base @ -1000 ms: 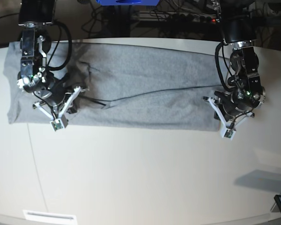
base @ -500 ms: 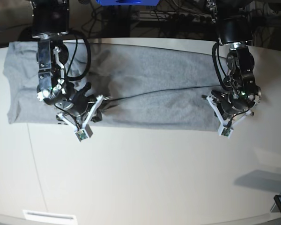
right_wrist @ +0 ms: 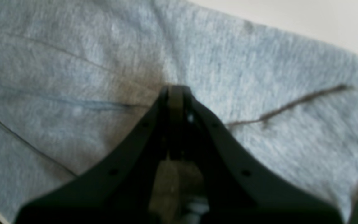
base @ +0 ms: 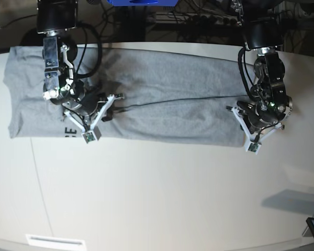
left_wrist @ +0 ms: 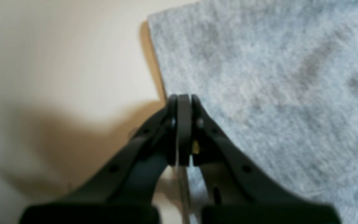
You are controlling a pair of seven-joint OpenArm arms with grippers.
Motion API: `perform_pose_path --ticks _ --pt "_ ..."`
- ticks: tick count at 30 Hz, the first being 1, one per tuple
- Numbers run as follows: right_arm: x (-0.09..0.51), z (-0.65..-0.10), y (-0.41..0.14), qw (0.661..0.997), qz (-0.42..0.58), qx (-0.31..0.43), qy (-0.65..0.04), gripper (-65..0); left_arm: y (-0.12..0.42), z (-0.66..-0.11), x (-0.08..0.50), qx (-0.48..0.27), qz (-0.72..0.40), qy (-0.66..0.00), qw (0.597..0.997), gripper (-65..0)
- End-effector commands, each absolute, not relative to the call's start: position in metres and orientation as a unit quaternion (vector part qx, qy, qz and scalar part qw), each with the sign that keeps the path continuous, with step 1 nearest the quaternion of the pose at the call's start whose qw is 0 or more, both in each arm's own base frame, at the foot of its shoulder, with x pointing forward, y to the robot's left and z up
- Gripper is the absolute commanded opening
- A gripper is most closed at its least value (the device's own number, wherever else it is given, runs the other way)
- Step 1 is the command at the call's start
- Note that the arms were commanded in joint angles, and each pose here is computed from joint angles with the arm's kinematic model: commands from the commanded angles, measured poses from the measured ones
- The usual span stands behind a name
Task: Fold the T-shirt properly
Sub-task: 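Smooth the strip with both grippers, right gripper sliding along the shirt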
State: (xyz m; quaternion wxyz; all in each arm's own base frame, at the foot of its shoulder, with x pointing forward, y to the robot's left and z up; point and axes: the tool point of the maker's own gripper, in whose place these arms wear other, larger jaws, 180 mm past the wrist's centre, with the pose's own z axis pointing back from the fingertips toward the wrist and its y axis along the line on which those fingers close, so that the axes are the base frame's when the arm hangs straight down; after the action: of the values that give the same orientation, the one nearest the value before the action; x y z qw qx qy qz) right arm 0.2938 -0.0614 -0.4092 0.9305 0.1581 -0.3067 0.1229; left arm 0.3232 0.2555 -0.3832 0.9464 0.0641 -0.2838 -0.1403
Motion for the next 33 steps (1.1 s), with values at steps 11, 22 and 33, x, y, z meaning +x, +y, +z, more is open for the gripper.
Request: perform_pose_path --ticks 11,22,33 --pt "0.285 -0.386 -0.060 0.926 0.137 0.151 -0.318 -65.0 0.260 -0.369 0.335 0.072 -0.142 -0.307 0.938 -65.0" --pt "0.277 -0.389 -0.061 0.928 0.132 0.152 -0.313 -65.0 0.263 -0.423 0.320 0.033 -0.118 -0.277 0.953 -65.0" --pt "0.304 -0.330 -0.069 0.895 0.159 0.126 -0.398 -65.0 0.290 -0.394 0.322 0.075 -0.135 -0.303 0.940 -65.0"
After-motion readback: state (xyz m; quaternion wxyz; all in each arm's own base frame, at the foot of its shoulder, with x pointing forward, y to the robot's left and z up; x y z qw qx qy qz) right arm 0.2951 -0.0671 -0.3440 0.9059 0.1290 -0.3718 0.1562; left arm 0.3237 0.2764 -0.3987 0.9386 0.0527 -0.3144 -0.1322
